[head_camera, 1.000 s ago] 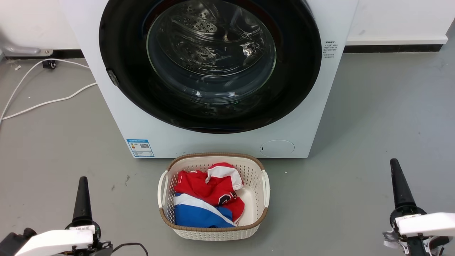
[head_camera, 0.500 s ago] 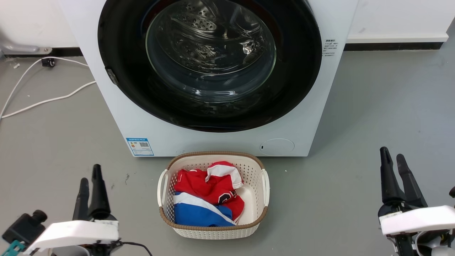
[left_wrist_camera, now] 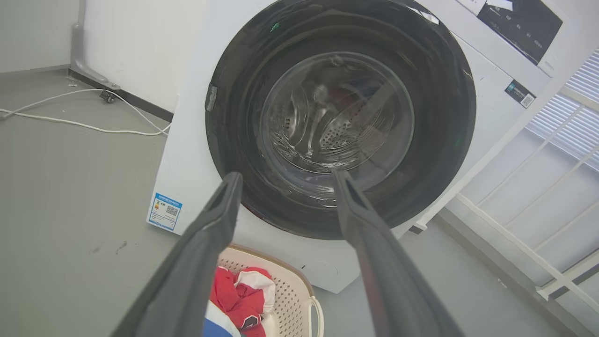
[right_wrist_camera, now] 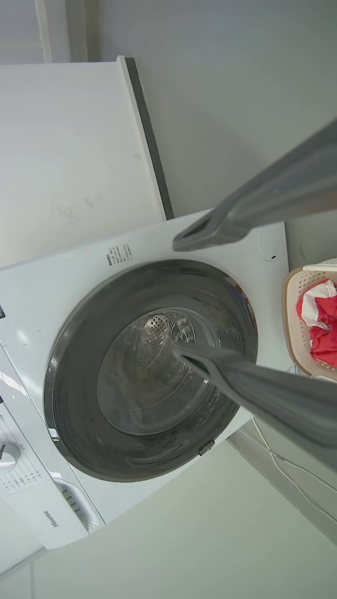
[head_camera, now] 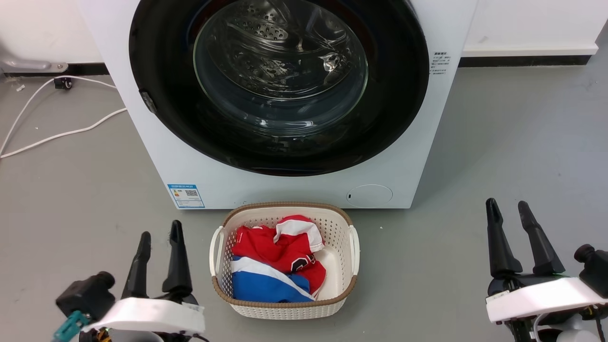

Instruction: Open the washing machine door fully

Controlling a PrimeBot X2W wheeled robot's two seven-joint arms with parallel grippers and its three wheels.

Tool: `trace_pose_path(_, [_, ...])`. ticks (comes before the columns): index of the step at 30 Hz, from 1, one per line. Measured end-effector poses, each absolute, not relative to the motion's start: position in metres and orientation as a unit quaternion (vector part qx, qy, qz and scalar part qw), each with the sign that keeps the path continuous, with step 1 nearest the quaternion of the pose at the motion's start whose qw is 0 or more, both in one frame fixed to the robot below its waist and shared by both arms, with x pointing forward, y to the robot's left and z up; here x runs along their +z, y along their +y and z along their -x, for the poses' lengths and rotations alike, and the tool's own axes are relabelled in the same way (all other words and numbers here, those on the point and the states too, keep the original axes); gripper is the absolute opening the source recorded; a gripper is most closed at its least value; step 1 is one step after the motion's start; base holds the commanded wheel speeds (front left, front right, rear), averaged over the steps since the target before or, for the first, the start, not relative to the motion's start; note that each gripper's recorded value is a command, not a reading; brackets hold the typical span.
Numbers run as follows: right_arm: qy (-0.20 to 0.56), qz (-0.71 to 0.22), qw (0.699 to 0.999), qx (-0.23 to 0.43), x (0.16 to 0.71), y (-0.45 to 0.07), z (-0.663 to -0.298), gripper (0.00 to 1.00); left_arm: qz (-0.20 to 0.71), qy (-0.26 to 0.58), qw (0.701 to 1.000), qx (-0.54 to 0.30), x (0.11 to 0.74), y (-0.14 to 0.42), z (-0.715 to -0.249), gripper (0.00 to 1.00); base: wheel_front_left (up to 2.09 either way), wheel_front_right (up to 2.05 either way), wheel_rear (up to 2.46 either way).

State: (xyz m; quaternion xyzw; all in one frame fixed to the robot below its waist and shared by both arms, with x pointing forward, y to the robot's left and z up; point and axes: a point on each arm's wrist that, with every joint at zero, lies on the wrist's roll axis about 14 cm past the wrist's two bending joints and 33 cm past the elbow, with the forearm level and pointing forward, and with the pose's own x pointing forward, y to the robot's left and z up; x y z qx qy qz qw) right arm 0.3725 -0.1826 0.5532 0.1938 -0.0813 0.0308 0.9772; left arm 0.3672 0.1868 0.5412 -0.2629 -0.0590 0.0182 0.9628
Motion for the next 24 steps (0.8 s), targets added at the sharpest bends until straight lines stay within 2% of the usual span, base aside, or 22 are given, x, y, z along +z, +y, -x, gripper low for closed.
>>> trace_pose_path(11, [-0.09,-0.118,0.988,0.037,0.555,-0.178,-0.37,1.0,0.159,-0.057,0.986,0.01,0.544,0.168,-0.366,1.0,0.0,0.0,0.0])
trace_pose_path(24, [-0.102,-0.048,0.993,0.043,0.559,-0.174,-0.368,1.0,0.072,-0.058,0.996,-0.019,0.54,0.143,-0.36,1.0,0.0,0.0,0.0])
